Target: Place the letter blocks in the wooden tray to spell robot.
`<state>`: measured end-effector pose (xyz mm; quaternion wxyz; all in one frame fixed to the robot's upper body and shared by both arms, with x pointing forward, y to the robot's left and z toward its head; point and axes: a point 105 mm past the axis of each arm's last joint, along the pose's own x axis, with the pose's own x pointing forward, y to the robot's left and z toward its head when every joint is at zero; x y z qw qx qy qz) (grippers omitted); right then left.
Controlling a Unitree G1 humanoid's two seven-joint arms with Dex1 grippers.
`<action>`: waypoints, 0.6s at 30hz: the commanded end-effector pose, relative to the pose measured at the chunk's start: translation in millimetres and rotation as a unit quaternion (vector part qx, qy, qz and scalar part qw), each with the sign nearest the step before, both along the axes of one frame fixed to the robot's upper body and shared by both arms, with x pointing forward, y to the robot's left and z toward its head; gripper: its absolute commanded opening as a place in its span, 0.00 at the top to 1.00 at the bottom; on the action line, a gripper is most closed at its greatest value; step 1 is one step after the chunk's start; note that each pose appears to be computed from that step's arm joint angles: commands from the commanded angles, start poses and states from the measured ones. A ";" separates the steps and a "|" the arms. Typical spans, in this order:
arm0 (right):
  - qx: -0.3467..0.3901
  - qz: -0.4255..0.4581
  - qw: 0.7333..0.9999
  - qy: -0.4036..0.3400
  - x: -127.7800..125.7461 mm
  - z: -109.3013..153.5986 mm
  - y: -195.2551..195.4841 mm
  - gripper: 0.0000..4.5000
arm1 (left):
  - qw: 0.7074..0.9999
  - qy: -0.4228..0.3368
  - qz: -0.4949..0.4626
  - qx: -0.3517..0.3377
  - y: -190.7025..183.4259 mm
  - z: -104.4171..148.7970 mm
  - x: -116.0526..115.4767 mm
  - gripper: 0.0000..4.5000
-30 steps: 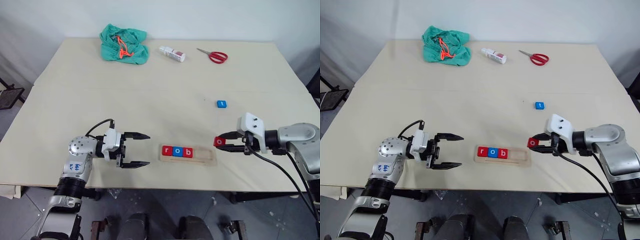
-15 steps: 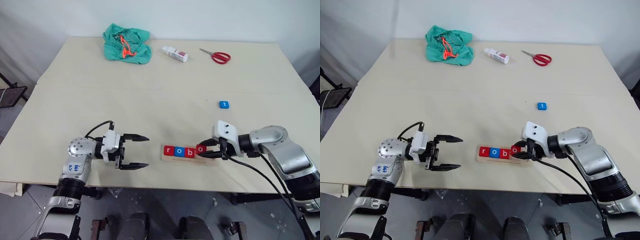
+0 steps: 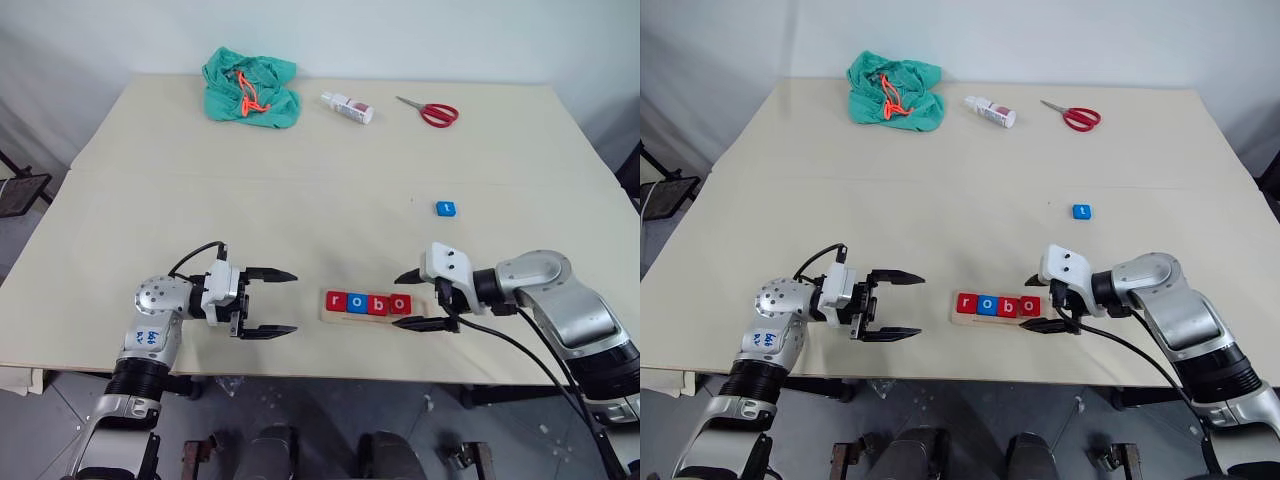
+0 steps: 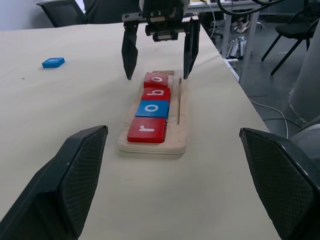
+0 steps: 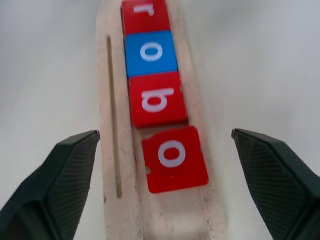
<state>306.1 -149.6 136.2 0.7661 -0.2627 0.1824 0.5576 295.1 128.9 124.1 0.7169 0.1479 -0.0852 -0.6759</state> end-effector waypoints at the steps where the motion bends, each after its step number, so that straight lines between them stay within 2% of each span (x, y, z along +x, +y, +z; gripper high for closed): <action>1: 0.021 -0.033 0.999 -0.034 5.0 19.8 -8.2 0.01 | 1.000 -0.021 -0.003 -0.009 -2.7 8.3 1.1 0.00; 2: 0.028 -0.037 0.998 -0.040 5.8 21.9 -8.8 0.01 | 1.000 -0.021 -0.003 -0.009 -3.1 8.1 1.5 0.00; 5: 0.027 -0.054 0.997 -0.042 7.0 22.0 -13.7 0.14 | 1.000 -0.021 -0.005 -0.011 -4.8 7.6 2.0 0.00; 10: 0.016 -0.081 0.996 -0.047 14.9 19.8 -19.7 0.53 | 1.000 -0.022 -0.007 -0.014 -7.6 8.3 3.6 0.00; 16: -0.003 -0.079 0.996 -0.031 16.0 5.1 -20.5 1.00 | 1.000 -0.024 -0.008 -0.014 -7.3 8.5 3.4 0.00; 18: -0.007 -0.071 0.997 -0.024 12.2 0.4 -19.5 1.00 | 1.000 -0.024 -0.006 -0.014 -6.3 8.8 2.9 0.00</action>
